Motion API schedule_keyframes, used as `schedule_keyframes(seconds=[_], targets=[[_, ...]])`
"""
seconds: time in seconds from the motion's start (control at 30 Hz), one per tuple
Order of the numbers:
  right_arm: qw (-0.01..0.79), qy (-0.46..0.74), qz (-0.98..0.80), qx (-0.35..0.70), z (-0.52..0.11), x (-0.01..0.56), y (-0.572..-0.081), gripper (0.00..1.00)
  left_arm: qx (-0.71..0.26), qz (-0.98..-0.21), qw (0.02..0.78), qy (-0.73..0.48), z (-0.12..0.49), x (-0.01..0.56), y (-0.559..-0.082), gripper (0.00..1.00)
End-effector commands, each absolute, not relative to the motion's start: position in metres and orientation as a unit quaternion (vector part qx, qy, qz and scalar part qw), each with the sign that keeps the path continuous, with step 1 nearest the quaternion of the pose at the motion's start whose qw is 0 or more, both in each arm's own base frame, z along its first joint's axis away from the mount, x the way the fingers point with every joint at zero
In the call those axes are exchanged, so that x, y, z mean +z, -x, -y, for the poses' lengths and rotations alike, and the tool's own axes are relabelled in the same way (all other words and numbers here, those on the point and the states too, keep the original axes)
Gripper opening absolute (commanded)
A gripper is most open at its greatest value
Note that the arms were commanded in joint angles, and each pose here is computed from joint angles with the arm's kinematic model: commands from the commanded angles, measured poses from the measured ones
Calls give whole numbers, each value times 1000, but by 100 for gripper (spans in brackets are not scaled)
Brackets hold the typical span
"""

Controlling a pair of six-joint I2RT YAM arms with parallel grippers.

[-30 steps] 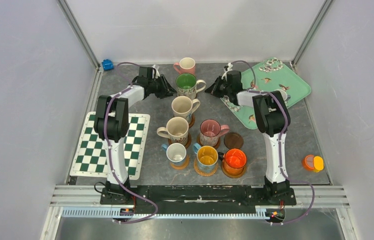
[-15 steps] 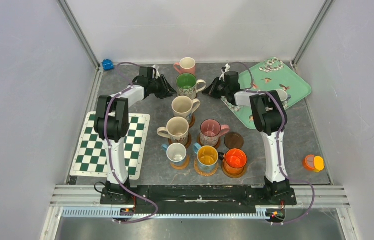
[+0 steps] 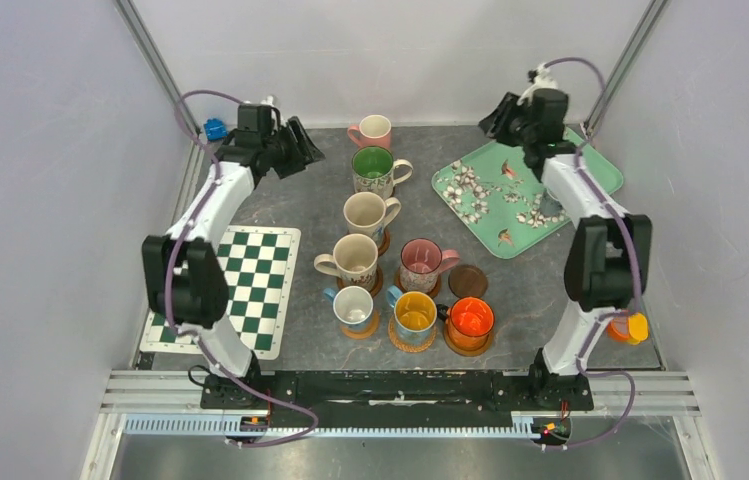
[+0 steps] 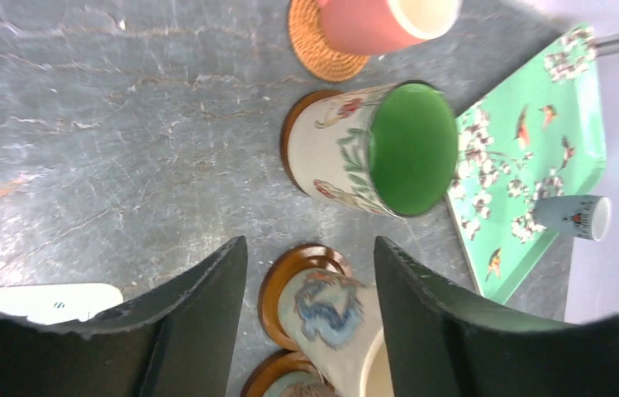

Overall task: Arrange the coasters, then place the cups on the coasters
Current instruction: Pick up the cup from the tray.

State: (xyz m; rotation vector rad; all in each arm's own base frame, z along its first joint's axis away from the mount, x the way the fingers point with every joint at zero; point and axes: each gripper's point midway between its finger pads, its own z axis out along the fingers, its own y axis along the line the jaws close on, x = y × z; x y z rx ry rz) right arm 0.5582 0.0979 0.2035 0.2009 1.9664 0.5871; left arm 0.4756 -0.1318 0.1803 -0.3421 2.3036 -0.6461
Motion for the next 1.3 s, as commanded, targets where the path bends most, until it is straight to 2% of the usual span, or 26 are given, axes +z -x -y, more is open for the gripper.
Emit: schedule_keyframes(seconds=[0.0, 0.03, 0.07, 0.17, 0.3, 0.43, 0.53, 0.9, 1.13, 1.27], targets=[[526, -64, -844, 87, -25, 224, -527, 45, -230, -883, 400, 88, 120, 237, -433, 77], [526, -64, -845, 72, -13, 227, -522, 47, -230, -882, 403, 84, 119, 241, -422, 95], [522, -68, -848, 58, 2, 227, -518, 49, -231, -882, 402, 81, 119, 243, -412, 99], [506, -62, -860, 8, 30, 226, -511, 51, -244, -876, 410, 69, 120, 253, -382, 100], [449, -72, -887, -75, 66, 204, -502, 52, -261, -876, 403, 51, 127, 239, -338, 100], [409, -51, -906, -101, 75, 186, -500, 51, -280, -874, 396, 17, 133, 222, -304, 100], [395, -35, -913, -97, 74, 175, -502, 50, -261, -878, 401, 6, 124, 205, -288, 100], [357, -36, -927, -106, 87, 158, -488, 46, -233, -883, 407, -4, 115, 197, -276, 100], [326, -46, -939, -103, 94, 127, -473, 45, -236, -885, 402, -4, 116, 195, -275, 100], [333, -42, -938, -81, 90, 111, -475, 43, -226, -886, 405, 0, 113, 195, -276, 100]])
